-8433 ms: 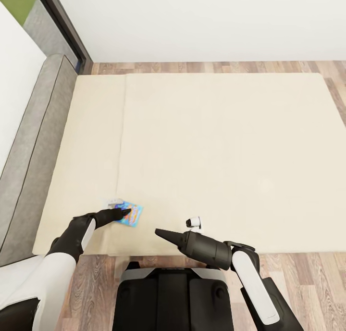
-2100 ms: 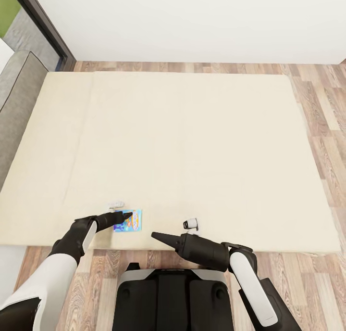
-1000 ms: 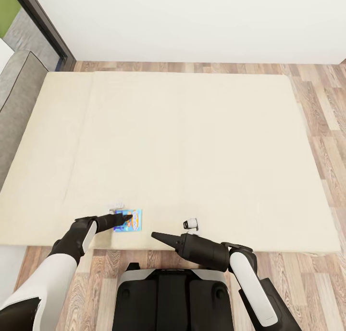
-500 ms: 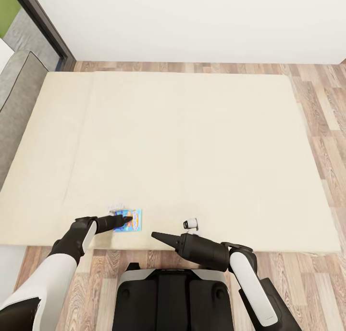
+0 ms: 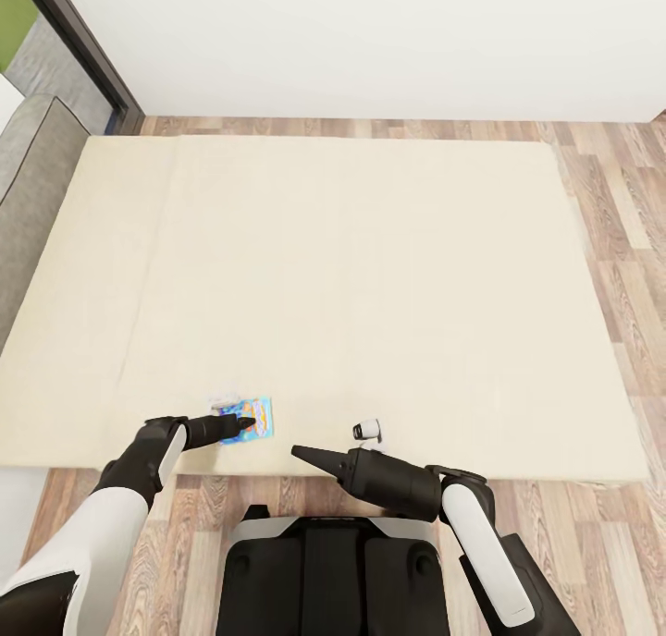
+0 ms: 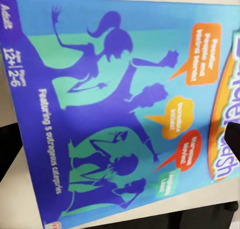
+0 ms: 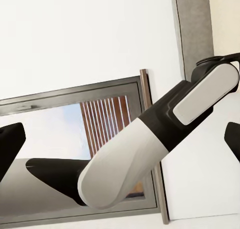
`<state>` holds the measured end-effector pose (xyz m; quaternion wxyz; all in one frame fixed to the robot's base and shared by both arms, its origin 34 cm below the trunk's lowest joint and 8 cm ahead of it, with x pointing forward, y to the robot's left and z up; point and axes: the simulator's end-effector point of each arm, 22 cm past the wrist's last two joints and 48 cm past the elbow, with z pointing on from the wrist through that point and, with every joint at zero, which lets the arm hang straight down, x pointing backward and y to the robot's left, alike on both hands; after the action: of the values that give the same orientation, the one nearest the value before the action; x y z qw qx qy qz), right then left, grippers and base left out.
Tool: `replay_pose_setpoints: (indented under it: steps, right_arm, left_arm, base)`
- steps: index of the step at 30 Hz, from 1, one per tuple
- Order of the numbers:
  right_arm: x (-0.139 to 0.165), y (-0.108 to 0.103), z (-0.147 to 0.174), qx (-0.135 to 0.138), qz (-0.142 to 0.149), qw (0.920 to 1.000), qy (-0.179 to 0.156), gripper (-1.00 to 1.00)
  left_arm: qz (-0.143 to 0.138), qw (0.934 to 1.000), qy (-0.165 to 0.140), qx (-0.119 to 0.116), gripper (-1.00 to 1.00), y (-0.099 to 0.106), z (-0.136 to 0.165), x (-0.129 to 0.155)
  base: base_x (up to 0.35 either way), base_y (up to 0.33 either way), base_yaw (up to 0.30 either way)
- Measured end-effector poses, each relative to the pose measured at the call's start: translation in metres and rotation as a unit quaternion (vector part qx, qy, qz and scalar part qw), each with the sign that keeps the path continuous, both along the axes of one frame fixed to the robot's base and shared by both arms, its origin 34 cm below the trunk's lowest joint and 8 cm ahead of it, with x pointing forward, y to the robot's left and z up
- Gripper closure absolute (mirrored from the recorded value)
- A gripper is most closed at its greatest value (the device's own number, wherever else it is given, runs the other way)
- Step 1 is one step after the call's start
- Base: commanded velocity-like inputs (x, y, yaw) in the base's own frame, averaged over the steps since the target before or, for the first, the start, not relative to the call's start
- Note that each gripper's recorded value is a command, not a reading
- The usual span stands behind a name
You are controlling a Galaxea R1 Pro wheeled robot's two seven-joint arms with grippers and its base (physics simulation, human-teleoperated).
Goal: Put all the toys in the child's room - the three board games (two on the bed and one on the table), the two jigsaw puzzles on the table, and the tennis ball on the table - inside the toy box on the table in the child's room.
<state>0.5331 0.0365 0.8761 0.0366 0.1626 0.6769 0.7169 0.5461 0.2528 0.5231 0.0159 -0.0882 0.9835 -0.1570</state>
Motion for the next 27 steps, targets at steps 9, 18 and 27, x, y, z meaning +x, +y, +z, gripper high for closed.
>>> replay_pose_setpoints:
  steps: [9, 18, 27]
  right_arm:
    - [-0.0002, 0.0, 0.0, 0.0, 0.0, 1.0, 0.0, -1.0]
    - [-0.0003, 0.0, -0.0001, 0.0, 0.0, 1.0, 0.0, -1.0]
    - [-0.0004, 0.0, -0.0001, 0.0, 0.0, 1.0, 0.001, -1.0]
  left_arm:
    - [0.0, 1.0, 0.0, 0.0, -1.0, -0.0002, 0.0, 0.0001]
    - [0.0, 1.0, 0.0, 0.001, -1.0, -0.0006, -0.0002, -0.0001]
    - [0.0, 1.0, 0.001, 0.004, -1.0, 0.0007, -0.0007, -0.0002]
  base:
    - [-0.001, -0.085, 0.0]
    - [0.0, -0.118, 0.0]
    - [0.0, -0.108, 0.0]
